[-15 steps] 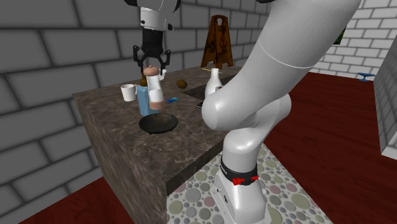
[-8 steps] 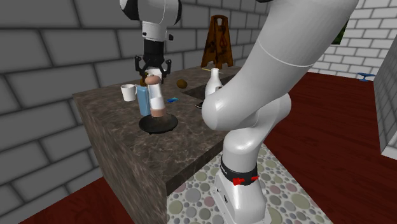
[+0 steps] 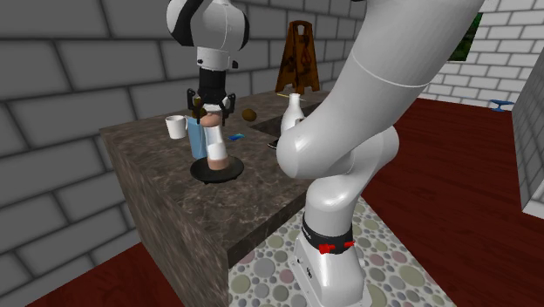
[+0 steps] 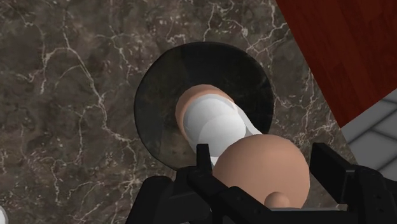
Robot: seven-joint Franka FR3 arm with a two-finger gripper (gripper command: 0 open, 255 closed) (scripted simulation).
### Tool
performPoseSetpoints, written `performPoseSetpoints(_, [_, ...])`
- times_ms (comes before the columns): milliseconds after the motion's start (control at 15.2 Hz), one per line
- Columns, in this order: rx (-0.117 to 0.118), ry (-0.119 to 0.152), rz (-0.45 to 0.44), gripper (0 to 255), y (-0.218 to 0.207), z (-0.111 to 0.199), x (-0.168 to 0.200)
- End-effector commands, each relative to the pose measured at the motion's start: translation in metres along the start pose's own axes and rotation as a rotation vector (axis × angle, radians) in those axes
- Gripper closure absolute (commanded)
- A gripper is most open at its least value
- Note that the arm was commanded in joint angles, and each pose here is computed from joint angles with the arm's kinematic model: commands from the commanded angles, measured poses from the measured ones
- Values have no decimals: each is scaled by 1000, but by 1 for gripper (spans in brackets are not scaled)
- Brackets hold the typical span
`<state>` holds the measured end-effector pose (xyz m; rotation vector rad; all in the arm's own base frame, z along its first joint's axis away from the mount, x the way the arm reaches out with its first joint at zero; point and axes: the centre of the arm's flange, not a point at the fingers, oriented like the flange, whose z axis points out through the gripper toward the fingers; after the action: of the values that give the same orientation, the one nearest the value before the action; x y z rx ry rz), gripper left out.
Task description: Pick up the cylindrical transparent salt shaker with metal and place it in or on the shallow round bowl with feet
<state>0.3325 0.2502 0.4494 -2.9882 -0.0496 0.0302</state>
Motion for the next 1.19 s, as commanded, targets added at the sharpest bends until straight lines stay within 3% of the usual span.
performPoseSetpoints(0, [0, 1, 0, 255, 0, 1, 0])
performPoseSetpoints(330, [0, 1, 0, 255, 0, 1, 0])
performPoseSetpoints(396, [0, 1, 0, 0, 0, 1, 0])
performPoseSetpoints(726, [0, 1, 0, 0, 0, 1, 0])
performPoseSetpoints(990, [0, 1, 0, 0, 0, -49, 0])
performPoseSetpoints(1122, [0, 1, 0, 0, 0, -49, -1])
